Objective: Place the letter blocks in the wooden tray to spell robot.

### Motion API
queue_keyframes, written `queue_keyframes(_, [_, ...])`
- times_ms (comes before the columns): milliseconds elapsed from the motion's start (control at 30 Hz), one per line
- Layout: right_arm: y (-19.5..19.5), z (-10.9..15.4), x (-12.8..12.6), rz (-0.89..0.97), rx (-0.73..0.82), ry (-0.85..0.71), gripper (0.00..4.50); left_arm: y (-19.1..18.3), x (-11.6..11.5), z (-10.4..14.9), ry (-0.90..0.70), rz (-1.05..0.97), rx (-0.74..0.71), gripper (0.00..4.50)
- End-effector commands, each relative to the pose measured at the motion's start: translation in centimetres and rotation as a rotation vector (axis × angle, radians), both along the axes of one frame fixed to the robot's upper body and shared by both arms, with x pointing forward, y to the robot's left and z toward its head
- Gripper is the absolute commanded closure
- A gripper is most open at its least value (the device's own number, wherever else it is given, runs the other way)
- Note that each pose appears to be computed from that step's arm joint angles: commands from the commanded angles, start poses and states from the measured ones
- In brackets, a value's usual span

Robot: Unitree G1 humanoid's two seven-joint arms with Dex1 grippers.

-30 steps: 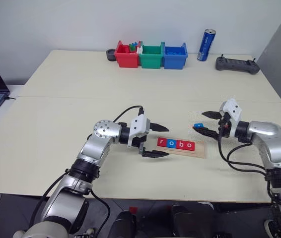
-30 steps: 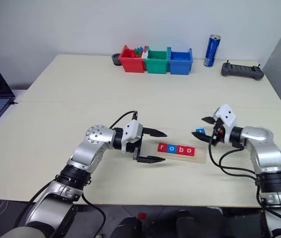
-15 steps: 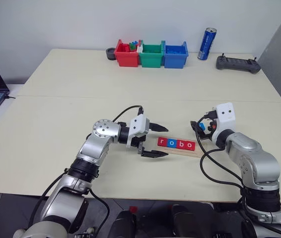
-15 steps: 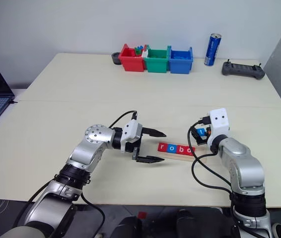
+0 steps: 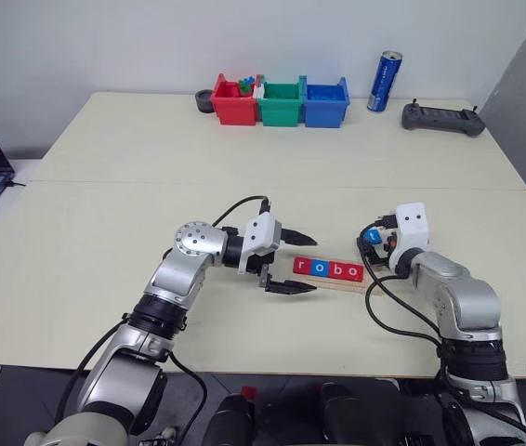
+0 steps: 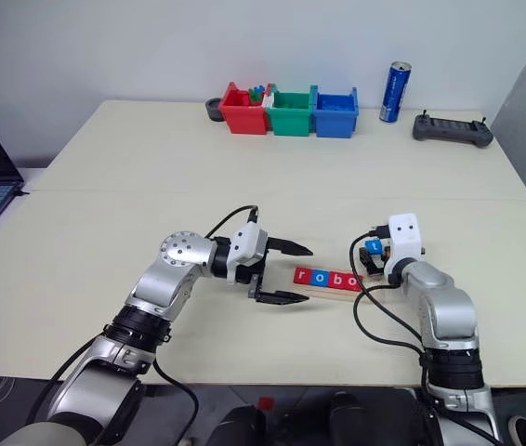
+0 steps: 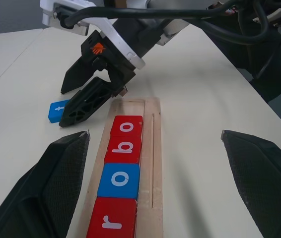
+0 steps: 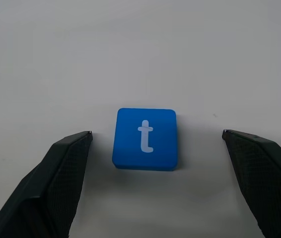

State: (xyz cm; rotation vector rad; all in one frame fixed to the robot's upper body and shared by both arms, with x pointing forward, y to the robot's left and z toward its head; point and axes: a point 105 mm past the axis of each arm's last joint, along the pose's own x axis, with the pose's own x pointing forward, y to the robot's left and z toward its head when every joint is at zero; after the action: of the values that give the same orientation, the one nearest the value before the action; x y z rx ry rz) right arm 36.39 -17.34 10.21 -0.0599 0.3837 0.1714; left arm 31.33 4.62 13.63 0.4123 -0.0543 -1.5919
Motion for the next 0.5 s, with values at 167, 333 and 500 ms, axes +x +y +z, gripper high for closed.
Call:
queue_keyframes(167, [-0.65, 1.15, 0.88, -0.037, 0.056, -0.040, 0.41, -0.02, -0.10, 0.94, -0.040, -0.002, -0.022, 0.00])
queue_keyframes(333, [-0.54, 1.24, 0.74, -0.033, 0.060, -0.042, 2.05, 0.09, -0.07, 0.87, -0.040, 0.002, -0.019, 0.00])
queue_keyframes(500, [-0.26, 1.64, 0.60, -0.032, 0.062, -0.052, 3.04, 0.12, 0.00, 0.78, -0.040, 0.003, -0.018, 0.00])
